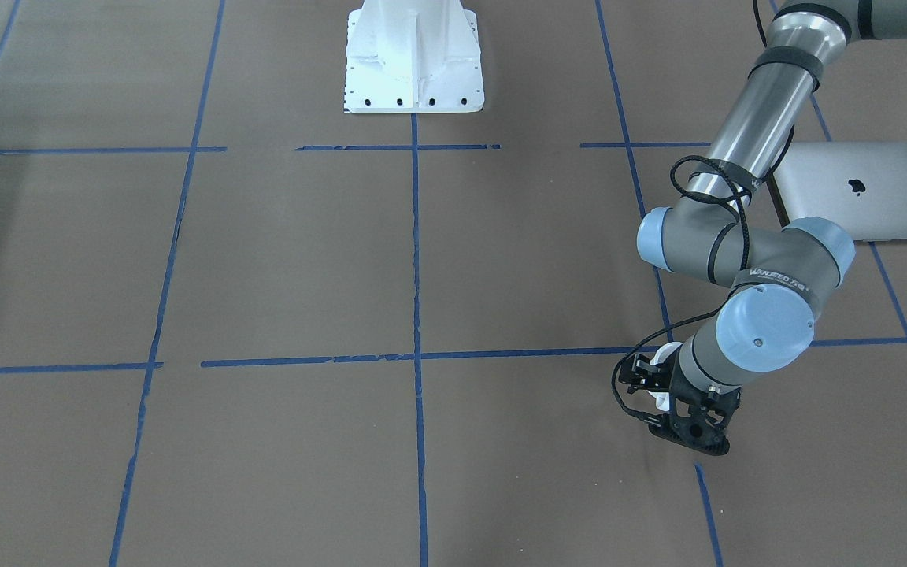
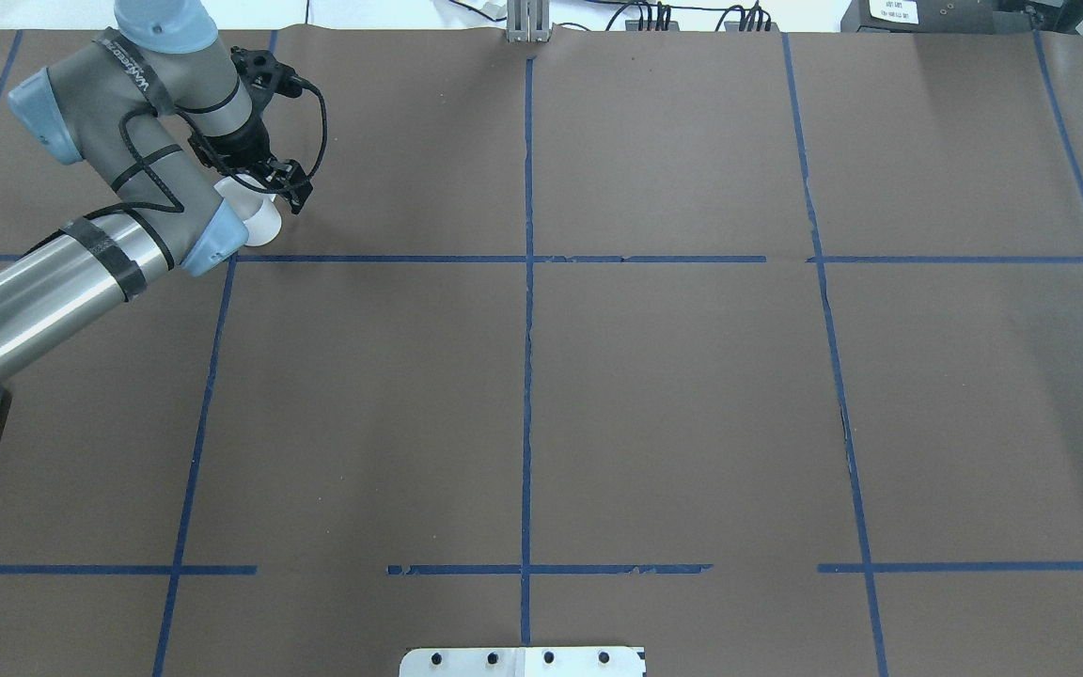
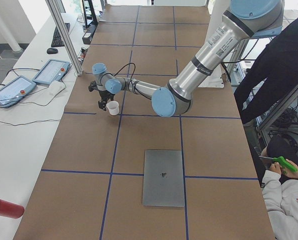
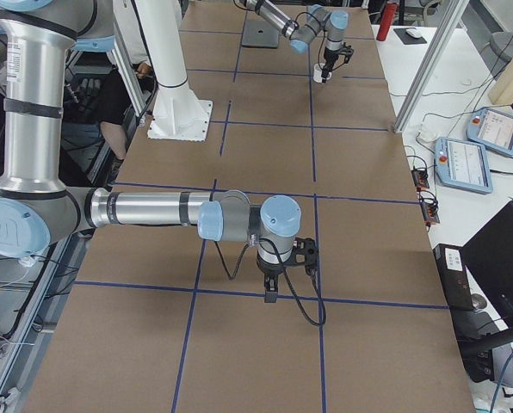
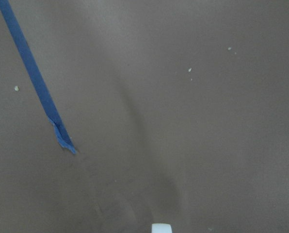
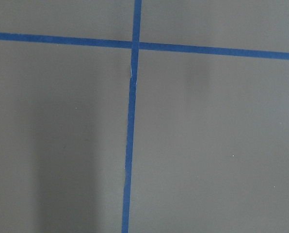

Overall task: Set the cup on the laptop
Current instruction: 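Lift the white mug with the left gripper and carry it toward the laptop, then lower the held mug onto the silver laptop and open the left gripper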

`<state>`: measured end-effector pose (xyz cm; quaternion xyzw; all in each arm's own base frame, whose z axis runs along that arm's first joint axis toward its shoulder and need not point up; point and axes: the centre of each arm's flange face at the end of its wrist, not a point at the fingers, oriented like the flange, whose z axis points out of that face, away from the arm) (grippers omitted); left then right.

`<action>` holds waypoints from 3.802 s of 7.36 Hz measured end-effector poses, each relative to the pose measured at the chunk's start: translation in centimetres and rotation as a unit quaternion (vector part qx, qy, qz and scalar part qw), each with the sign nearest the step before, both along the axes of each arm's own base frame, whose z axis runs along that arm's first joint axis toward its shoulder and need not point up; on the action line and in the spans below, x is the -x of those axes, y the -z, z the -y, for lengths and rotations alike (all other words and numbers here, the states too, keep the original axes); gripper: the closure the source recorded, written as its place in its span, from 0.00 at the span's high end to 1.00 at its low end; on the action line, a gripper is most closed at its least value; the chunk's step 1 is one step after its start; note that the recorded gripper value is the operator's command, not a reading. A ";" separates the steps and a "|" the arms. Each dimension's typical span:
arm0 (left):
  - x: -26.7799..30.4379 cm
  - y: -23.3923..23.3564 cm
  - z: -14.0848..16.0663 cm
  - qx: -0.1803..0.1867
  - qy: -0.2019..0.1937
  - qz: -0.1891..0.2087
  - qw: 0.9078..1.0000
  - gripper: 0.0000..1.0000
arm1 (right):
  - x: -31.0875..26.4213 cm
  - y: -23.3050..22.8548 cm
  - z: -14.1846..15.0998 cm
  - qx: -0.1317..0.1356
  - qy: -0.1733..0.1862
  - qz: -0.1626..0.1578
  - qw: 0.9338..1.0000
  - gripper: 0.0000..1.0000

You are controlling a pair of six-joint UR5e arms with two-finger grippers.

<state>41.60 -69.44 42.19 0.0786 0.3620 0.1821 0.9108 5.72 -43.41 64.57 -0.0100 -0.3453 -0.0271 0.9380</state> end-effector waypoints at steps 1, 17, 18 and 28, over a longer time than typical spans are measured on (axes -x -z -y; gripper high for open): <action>-0.3 -0.1 -0.1 0.003 -0.001 -0.001 1.000 0.00 | 0.0 0.0 0.0 0.000 0.000 0.000 1.000 1.00; 32.7 -23.7 -22.9 0.131 0.035 0.036 0.990 0.00 | 0.0 0.0 0.0 0.000 0.000 0.000 1.000 1.00; 33.4 -26.5 -25.1 0.124 0.036 0.032 0.991 0.00 | 0.0 0.0 0.0 0.000 0.000 0.000 1.000 1.00; 34.4 -31.4 -30.4 0.133 0.103 -0.015 0.986 0.34 | 0.0 0.0 0.0 0.000 0.000 0.000 1.000 1.00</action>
